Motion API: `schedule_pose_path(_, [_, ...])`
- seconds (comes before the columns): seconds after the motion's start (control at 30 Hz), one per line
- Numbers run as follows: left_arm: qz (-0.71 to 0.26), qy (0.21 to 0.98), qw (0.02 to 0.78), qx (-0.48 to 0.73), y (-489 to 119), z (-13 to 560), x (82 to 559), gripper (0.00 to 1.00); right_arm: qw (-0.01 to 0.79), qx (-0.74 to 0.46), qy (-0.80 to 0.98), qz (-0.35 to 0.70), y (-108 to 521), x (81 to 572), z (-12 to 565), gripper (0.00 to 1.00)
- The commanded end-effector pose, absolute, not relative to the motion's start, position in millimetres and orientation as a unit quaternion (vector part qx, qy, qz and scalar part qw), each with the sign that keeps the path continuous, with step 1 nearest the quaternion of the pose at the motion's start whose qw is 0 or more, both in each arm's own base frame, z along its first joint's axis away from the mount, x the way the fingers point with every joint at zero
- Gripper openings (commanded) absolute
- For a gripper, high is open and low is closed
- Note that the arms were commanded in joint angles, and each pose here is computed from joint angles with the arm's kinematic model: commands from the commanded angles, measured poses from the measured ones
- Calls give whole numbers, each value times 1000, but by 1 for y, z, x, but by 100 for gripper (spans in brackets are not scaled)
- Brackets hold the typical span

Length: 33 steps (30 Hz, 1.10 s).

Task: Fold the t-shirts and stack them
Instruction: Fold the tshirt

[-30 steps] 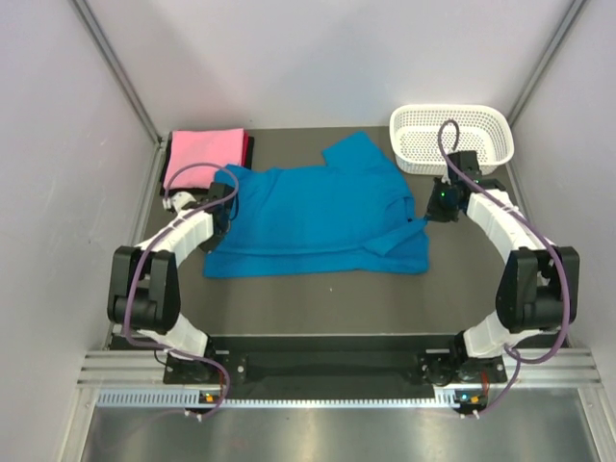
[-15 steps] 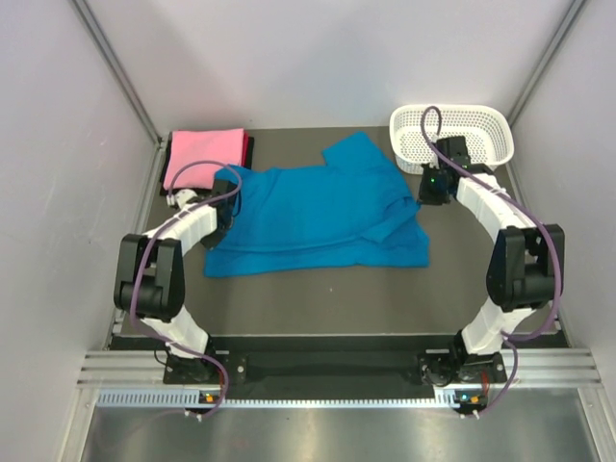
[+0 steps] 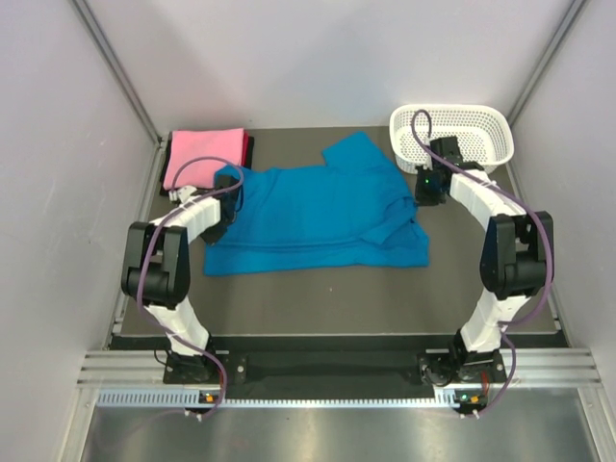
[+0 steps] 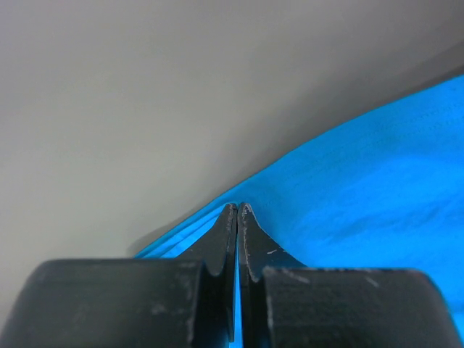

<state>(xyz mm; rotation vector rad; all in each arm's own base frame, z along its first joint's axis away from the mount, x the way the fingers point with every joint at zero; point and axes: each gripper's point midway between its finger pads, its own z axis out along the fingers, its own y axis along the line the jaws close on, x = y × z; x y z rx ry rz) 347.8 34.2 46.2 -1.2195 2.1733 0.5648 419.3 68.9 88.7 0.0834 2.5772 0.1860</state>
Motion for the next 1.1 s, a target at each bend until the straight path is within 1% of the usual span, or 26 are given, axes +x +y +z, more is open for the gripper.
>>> schedule_pose_path(0.0, [229, 798, 299, -470, 43, 54, 353, 0, 324, 16, 943, 72, 76, 450, 115, 0])
schedule_pose_path(0.3, [223, 802, 292, -471, 40, 51, 361, 0, 321, 28, 945, 56, 72, 461, 114, 0])
schedule_pose_path(0.33, [221, 805, 287, -470, 38, 52, 361, 1, 322, 32, 945, 57, 72, 463, 116, 3])
schedule_pose_path(0.37, [219, 805, 287, -470, 38, 54, 362, 7, 321, 34, 945, 58, 72, 463, 118, 5])
schedule_pose_path(0.4, [214, 806, 292, -469, 37, 59, 366, 17, 325, 37, 943, 61, 74, 465, 124, 8])
schedule_pose_path(0.43, [215, 805, 297, -467, 38, 65, 367, 38, 323, 40, 943, 62, 75, 465, 126, 14])
schedule_pose_path(0.5, [225, 798, 307, -468, 43, 79, 367, 50, 320, 66, 944, 44, 70, 459, 135, 20])
schedule_pose_path(0.53, [227, 792, 318, -469, 46, 90, 367, 57, 315, 74, 945, 40, 70, 455, 136, 25])
schedule_pose_path(0.57, [233, 788, 326, -468, 49, 97, 365, 60, 309, 99, 945, 41, 71, 448, 137, 26])
schedule_pose_path(0.63, [218, 789, 340, -463, 47, 113, 365, 61, 305, 117, 944, 54, 77, 435, 142, 29])
schedule_pose_path(0.67, [187, 807, 341, -445, 38, 113, 370, 60, 309, 126, 939, 76, 91, 430, 149, 29])
schedule_pose_path(0.7, [159, 820, 348, -426, 26, 116, 374, 58, 299, 128, 942, 85, 99, 421, 142, 30])
schedule_pose_path(0.73, [115, 833, 362, -403, 13, 128, 377, 57, 295, 143, 940, 97, 109, 416, 141, 31])
schedule_pose_path(0.77, [75, 859, 365, -351, -3, 128, 381, 53, 292, 139, 940, 110, 125, 409, 141, 31])
schedule_pose_path(0.8, [6, 877, 356, -322, -31, 119, 381, 54, 290, 146, 938, 119, 132, 402, 137, 33])
schedule_pose_path(0.87, [-65, 886, 356, -290, -55, 124, 376, 54, 283, 172, 932, 150, 155, 393, 133, 36])
schedule_pose_path(0.9, [-114, 899, 328, -267, -75, 113, 364, 55, 274, 184, 931, 155, 158, 384, 123, 38])
schedule_pose_path(0.93, [-141, 895, 336, -255, -84, 119, 364, 55, 289, 192, 922, 170, 164, 390, 123, 40])
schedule_pose_path(0.97, [-151, 898, 334, -244, -88, 117, 362, 55, 284, 208, 918, 181, 171, 387, 120, 40])
schedule_pose_path(1.0, [-188, 904, 311, -223, -103, 110, 352, 55, 277, 215, 919, 180, 172, 382, 109, 41])
schedule_pose_path(1.07, [-191, 907, 297, -228, -103, 98, 346, 56, 282, 231, 911, 192, 177, 384, 103, 41])
